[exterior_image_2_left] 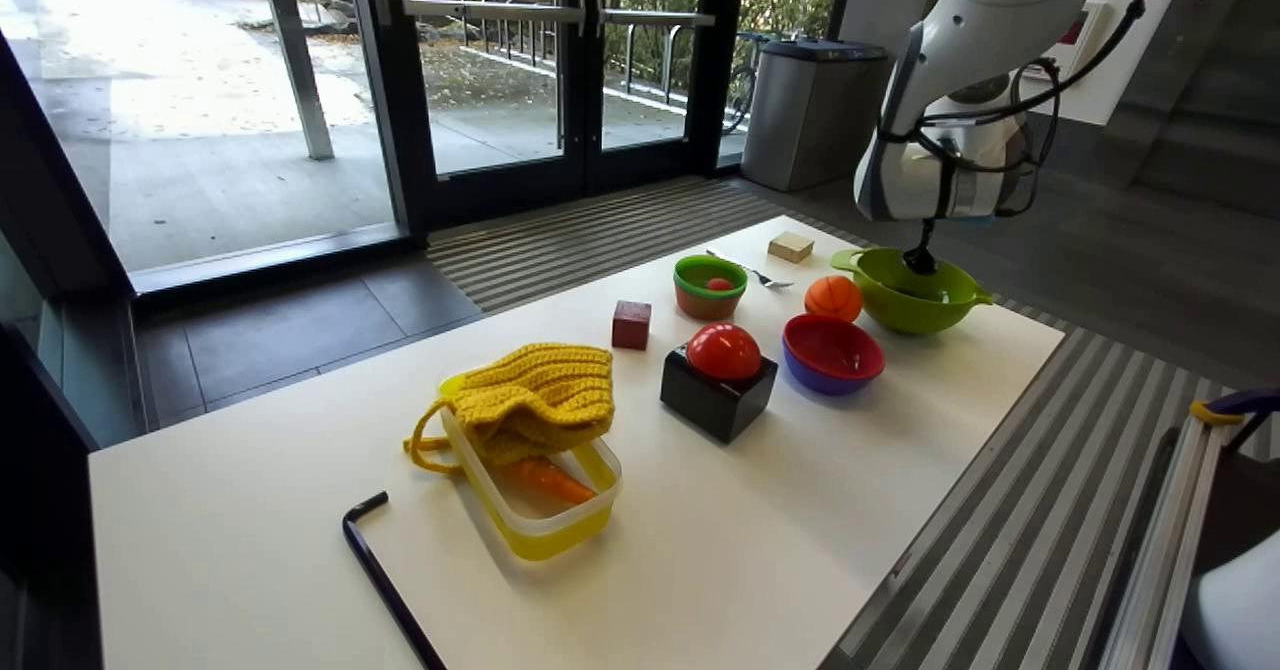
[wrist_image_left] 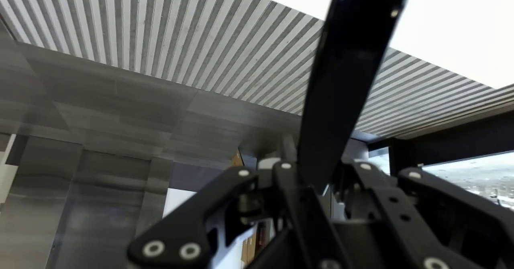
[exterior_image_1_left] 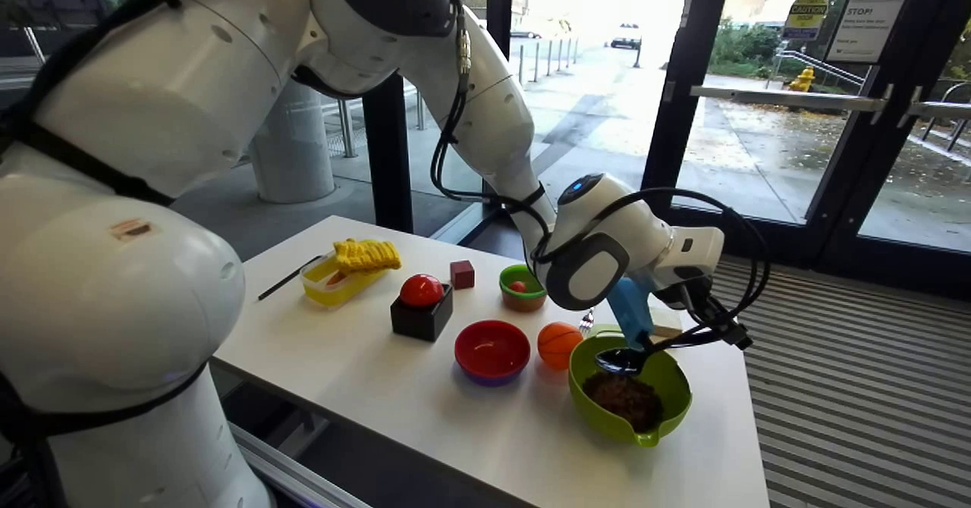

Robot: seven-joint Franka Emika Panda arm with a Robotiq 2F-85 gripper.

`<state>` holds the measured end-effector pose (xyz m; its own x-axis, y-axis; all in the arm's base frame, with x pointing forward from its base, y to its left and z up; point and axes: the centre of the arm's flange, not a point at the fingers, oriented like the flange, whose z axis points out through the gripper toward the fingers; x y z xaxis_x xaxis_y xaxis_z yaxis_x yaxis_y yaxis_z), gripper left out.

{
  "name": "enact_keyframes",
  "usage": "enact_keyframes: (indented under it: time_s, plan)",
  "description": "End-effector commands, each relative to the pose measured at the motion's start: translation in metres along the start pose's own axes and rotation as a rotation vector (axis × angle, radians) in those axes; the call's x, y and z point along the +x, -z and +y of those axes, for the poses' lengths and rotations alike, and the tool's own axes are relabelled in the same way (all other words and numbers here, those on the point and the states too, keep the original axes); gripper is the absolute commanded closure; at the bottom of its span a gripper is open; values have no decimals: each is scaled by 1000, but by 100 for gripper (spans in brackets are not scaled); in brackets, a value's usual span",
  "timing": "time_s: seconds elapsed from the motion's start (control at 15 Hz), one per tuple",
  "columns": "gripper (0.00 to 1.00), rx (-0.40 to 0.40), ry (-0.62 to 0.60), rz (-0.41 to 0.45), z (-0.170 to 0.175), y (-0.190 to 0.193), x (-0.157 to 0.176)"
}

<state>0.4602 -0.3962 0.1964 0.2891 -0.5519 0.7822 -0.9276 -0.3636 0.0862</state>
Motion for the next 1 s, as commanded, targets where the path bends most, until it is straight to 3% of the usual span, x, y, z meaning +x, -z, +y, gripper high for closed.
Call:
enact_keyframes:
  time_s: [0.0,0.07,0.13,0.2,0.4,0.8,0.93]
  plan:
    - [94,-26,2,41,24,-18,-45]
    - [94,-31,7,41,24,-21,-48]
    - [81,-37,10,40,24,-24,-51]
    - [52,-40,10,35,24,-25,-53]
    - [41,-45,9,28,25,-27,-57]
    - [2,-21,38,-36,28,-16,-53]
    - [0,-13,52,-82,28,-10,-49]
